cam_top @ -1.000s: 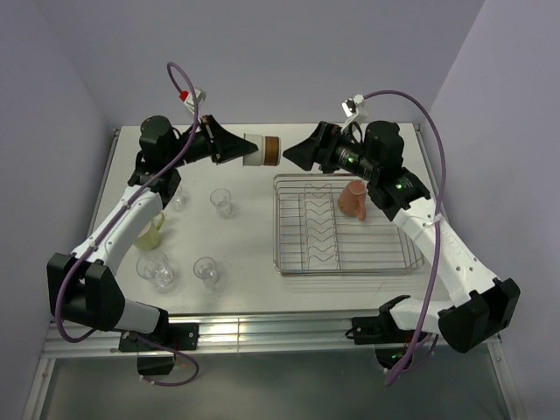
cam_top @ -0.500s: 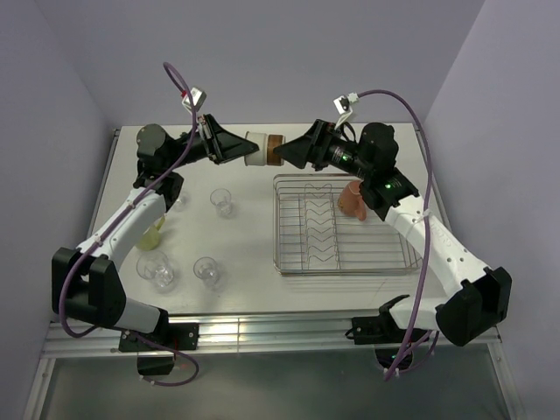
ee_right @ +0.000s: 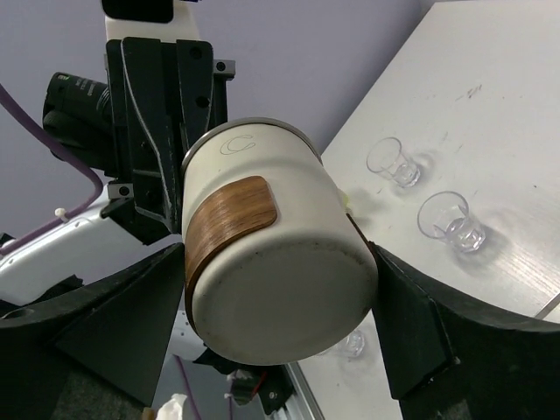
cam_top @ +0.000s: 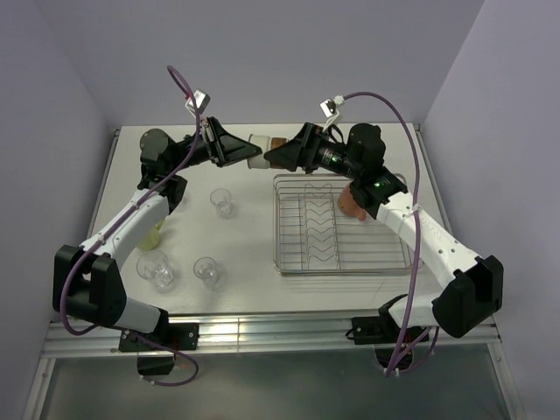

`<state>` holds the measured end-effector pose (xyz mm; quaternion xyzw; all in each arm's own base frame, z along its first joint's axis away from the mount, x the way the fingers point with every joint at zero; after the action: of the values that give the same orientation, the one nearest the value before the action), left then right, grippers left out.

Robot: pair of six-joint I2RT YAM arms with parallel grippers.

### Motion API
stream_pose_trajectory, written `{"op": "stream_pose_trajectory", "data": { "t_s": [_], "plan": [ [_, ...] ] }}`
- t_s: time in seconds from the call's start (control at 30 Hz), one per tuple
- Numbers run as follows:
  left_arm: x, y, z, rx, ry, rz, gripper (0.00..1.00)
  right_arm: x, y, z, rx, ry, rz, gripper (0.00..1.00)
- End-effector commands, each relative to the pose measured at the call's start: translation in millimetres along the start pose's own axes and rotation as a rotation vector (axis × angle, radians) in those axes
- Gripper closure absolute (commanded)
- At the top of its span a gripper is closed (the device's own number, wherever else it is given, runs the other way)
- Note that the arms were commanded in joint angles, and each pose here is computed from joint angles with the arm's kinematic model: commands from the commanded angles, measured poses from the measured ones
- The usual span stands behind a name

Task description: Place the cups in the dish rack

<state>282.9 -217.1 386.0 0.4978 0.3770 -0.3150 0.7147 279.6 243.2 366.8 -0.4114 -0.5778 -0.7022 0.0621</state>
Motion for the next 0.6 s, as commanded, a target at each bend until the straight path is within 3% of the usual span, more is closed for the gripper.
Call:
{"op": "stream_pose_trajectory", "data": {
  "t_s": [0.0,0.1,0.13,0.23,0.43,0.57],
  "plan": [
    [-8.7,-2.2,0.3,0.013,-0.052,0.055,1.0,9.1,7.9,1.7,-0.041,0.039,-0.029,0.13],
    [-5.8,-4.1,-0.1,0.018,-0.042,0.057,1.0,10.7,9.1,0.1,-0.063,0.044,-0.022,0.39],
    [-4.2,-5.1,-0.6,0.018,-0.039,0.056,0.98,11.7,9.9,-1.4,-0.069,0.04,-0.022,0.56],
    [-1.4,-7.0,-1.9,0.019,-0.02,0.057,0.86,12.0,14.2,-4.9,-0.091,0.001,-0.026,0.8],
    [3.1,-3.6,-2.0,-0.001,0.064,0.083,0.55,9.7,20.6,-16.0,-0.128,-0.101,-0.048,0.92],
    [4.3,4.4,-2.9,-0.028,0.106,0.096,0.45,10.8,27.9,-23.7,-0.133,-0.174,-0.068,0.93]
  ]
}}
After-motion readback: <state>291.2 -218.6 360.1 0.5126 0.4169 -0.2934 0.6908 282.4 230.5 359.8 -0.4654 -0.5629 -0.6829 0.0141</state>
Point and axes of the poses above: each gripper's point midway between its finger pads, its own z axis out along the fingers, its own x axis along the line the jaws close on, y = z × x, the point moved 6 cm from there along -z, back along the fingers, and after that the axes turned 5 degrees about -z, right-handed, at the moved point
